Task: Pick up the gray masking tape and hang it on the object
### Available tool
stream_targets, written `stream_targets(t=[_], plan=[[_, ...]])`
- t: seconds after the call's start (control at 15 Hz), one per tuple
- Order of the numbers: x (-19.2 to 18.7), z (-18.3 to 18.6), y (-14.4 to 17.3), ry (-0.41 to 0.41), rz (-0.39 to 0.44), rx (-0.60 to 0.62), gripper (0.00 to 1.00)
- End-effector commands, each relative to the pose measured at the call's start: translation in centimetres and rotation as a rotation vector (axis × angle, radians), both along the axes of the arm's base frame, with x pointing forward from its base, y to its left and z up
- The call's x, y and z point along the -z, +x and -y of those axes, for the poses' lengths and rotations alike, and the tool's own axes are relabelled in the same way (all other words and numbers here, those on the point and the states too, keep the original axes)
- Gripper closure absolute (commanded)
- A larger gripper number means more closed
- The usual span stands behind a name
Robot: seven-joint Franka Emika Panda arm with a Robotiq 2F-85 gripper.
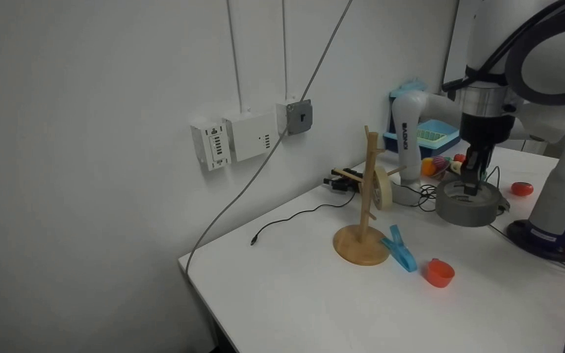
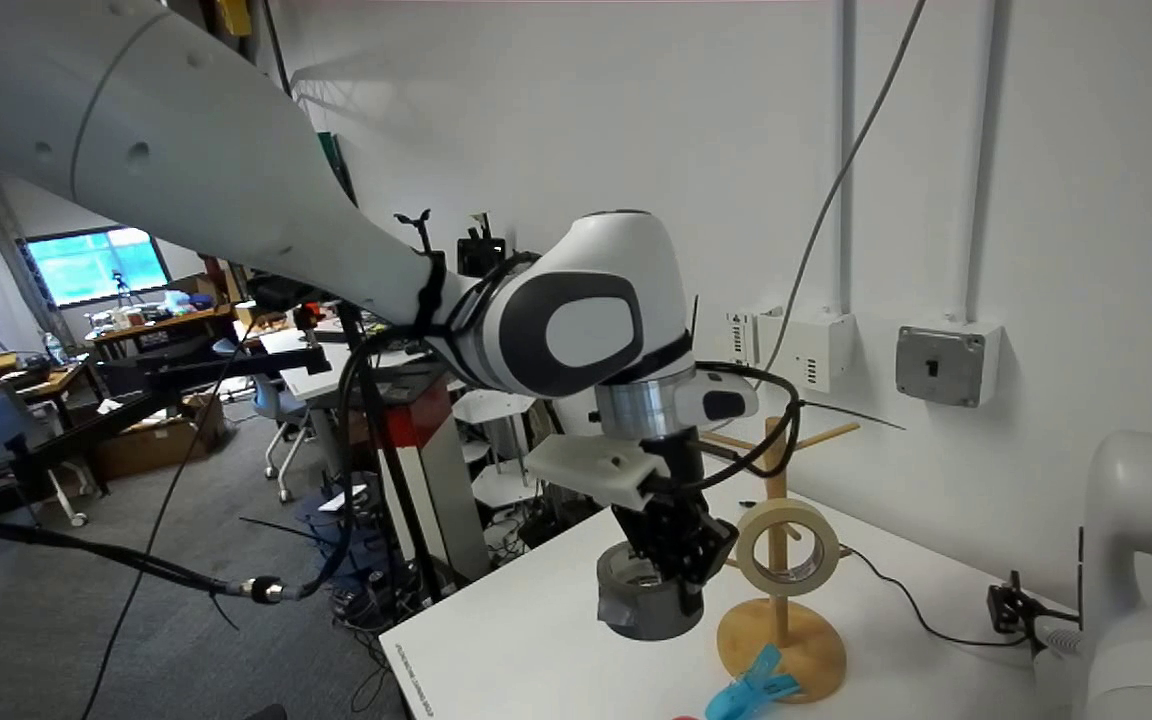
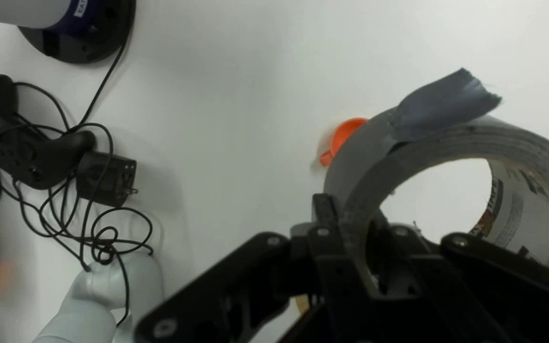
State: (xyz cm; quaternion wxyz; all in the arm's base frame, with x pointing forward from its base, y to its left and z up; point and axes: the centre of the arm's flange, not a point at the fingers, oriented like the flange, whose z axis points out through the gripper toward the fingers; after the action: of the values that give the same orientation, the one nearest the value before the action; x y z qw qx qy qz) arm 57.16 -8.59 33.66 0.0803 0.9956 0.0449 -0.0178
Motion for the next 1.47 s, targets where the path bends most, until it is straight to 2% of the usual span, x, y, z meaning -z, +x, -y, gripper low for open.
stream_targets(t=[0.0,0.33,0.4,0.53,1.07,1.4], plan=[[-0.6,0.2,0.0,-0.001,0.011,0.003,0.83],[-1.0,0.3,-0.3,-0.001,0.016,0.005,0.83],[-1.0,0.3,-0.3,-0.001,0.015,0.005,0.96],[-1.1,0.7,0.3,-0.018,0.035,0.007,0.96],[-6.1,4.9,3.2,-0.08,0.192,0.023,0.96],[-6.0,7.4,3.9,-0.06,0.281,0.061,0.96]])
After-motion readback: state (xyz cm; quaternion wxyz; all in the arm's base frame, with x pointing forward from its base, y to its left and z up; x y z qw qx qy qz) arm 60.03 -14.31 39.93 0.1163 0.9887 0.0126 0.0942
